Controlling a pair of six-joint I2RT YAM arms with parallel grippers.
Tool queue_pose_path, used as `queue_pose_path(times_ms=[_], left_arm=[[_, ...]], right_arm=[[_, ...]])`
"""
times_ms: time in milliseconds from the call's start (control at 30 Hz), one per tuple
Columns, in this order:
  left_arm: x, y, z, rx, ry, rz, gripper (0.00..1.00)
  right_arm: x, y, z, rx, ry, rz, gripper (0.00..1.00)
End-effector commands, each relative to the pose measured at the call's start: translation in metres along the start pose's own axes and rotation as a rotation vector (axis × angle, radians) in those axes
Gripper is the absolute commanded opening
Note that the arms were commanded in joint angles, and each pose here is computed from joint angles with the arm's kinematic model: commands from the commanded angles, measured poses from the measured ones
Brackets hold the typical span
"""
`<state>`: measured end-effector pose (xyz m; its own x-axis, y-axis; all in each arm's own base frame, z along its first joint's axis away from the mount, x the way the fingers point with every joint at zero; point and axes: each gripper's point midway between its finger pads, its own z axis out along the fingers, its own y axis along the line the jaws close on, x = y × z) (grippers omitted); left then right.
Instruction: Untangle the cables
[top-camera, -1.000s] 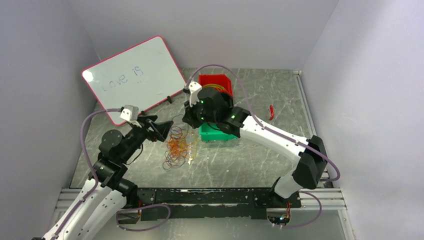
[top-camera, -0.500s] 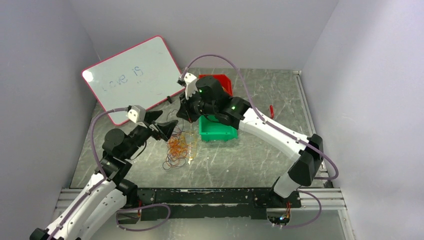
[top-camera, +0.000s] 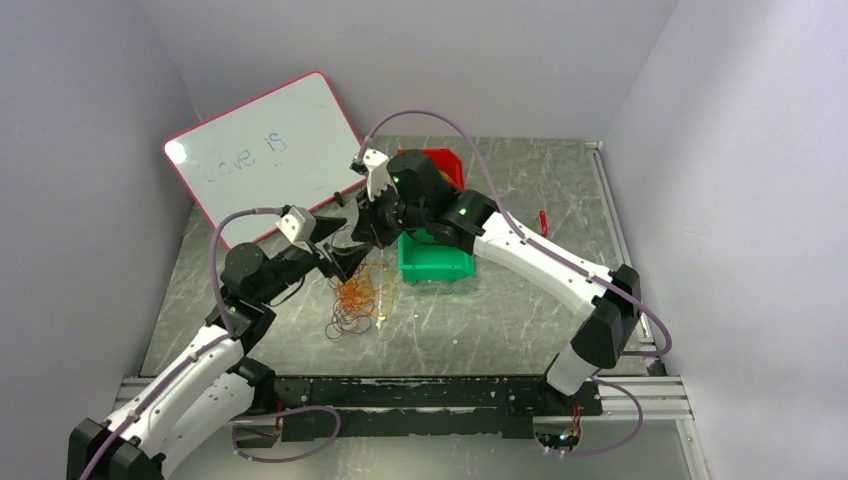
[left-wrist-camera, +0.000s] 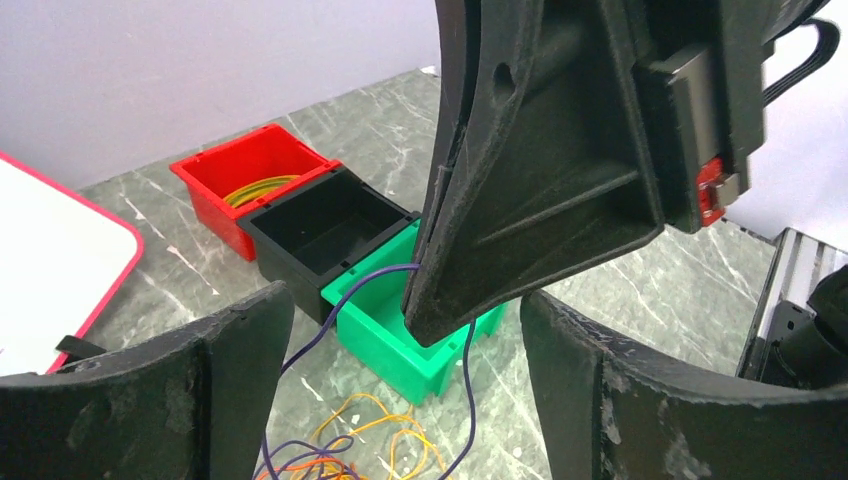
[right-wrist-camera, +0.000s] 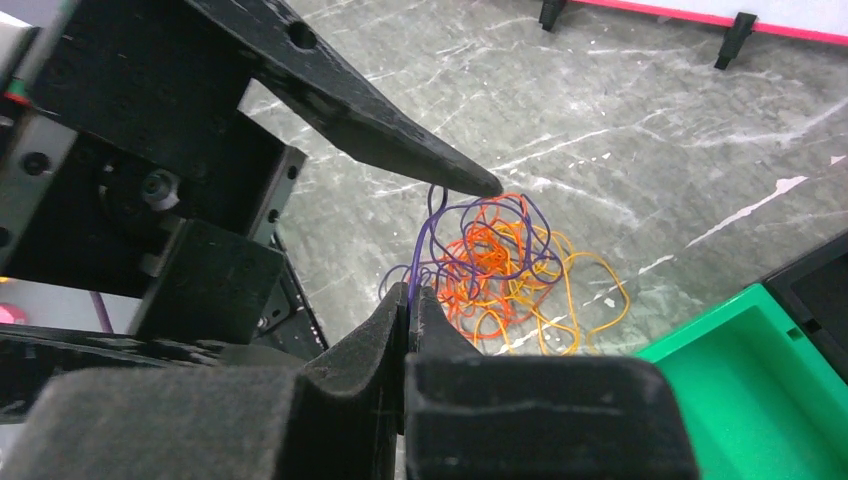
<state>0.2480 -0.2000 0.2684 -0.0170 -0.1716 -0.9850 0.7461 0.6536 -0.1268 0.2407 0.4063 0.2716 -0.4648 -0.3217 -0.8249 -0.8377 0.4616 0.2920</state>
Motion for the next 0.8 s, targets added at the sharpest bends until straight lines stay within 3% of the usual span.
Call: queue_pose_path(times_ms=[0, 167, 467, 767], left_arm=[[-0.011, -0.012, 0.010, 0.094, -0.038, 0.050, 0.87], [-0.002, -0.010, 0.012, 0.094, -0.023, 0.033, 0.83], [0.020, -0.003, 0.014, 0.063, 0.029, -0.007, 0.56], [0.035, -0.001, 0.017, 0.065, 0.051, -0.039, 0.52]], right_arm=[[-0.012, 0.008, -0.005, -0.033, -0.026, 0.015, 0.00], [-0.016, 0.011, -0.004, -0.050, -0.039, 0.025, 0.00], [-0.037, 0.018, -0.017, -0.057, -0.120, 0.032, 0.00], [-0.075, 0.033, -0.048, -0.082, -0.271, 0.013, 0.00]])
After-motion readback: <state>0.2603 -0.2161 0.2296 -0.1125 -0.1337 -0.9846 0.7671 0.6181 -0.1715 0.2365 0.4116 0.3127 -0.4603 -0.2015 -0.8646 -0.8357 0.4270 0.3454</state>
